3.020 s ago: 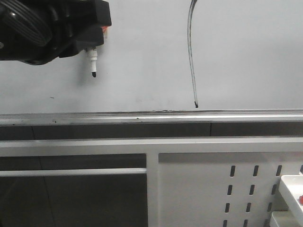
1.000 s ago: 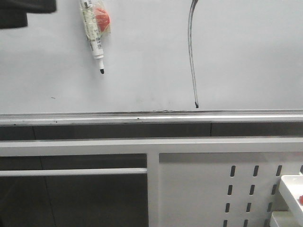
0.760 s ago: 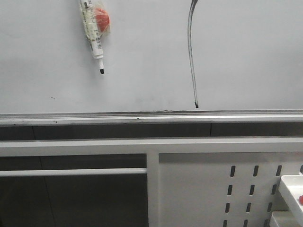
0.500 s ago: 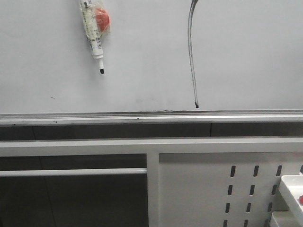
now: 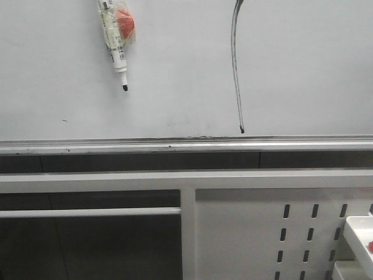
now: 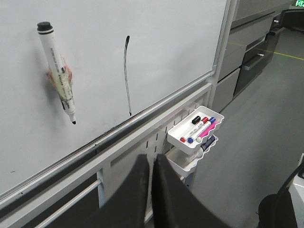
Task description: Write number 1 on whiteboard
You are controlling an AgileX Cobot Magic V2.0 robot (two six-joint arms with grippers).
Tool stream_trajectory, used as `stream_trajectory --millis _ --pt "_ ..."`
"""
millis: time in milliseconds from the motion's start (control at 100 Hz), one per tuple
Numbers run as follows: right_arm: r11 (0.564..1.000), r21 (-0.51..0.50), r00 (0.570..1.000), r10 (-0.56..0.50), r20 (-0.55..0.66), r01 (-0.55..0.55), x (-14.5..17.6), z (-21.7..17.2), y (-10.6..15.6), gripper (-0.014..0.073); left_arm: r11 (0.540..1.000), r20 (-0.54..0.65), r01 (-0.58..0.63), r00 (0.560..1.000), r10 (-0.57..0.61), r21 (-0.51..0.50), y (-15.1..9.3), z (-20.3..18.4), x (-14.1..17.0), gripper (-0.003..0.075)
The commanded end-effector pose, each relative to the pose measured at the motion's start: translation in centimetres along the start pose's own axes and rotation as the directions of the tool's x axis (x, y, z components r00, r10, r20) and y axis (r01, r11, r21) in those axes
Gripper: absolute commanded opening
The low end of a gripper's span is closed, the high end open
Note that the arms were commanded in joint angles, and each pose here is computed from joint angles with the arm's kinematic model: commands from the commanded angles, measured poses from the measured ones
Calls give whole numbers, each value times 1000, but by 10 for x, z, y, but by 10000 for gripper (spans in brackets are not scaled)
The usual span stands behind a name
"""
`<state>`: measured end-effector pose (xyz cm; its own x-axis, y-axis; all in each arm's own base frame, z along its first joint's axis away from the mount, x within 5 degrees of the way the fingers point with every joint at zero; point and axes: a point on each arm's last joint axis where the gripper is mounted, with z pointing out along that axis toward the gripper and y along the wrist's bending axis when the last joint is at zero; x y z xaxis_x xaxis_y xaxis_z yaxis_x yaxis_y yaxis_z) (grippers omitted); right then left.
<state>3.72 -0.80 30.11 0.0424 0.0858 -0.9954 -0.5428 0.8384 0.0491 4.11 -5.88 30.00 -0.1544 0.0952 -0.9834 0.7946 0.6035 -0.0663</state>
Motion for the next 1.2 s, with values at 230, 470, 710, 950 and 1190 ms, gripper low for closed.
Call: stream_trajectory --millis 230,470,710,950,1190 --pt "999 -13 997 -42 58 43 -11 -1 2 -50 987 67 -118 990 125 -107 9 3 -2 -20" --pt "999 -13 997 -42 58 43 -11 -1 2 -50 887 191 -141 950 246 -441 32 -5 44 -20" --pt "999 -13 997 -42 58 43 -11 -1 2 -50 782 126 -51 978 164 -621 41 -13 92 -20" --pt "999 -13 997 -44 60 45 -11 -1 2 -50 752 46 116 993 -113 -649 45 -9 125 -20" --pt "999 -13 997 -44 60 45 -11 -1 2 -50 747 56 132 990 -126 -651 45 -9 125 -20"
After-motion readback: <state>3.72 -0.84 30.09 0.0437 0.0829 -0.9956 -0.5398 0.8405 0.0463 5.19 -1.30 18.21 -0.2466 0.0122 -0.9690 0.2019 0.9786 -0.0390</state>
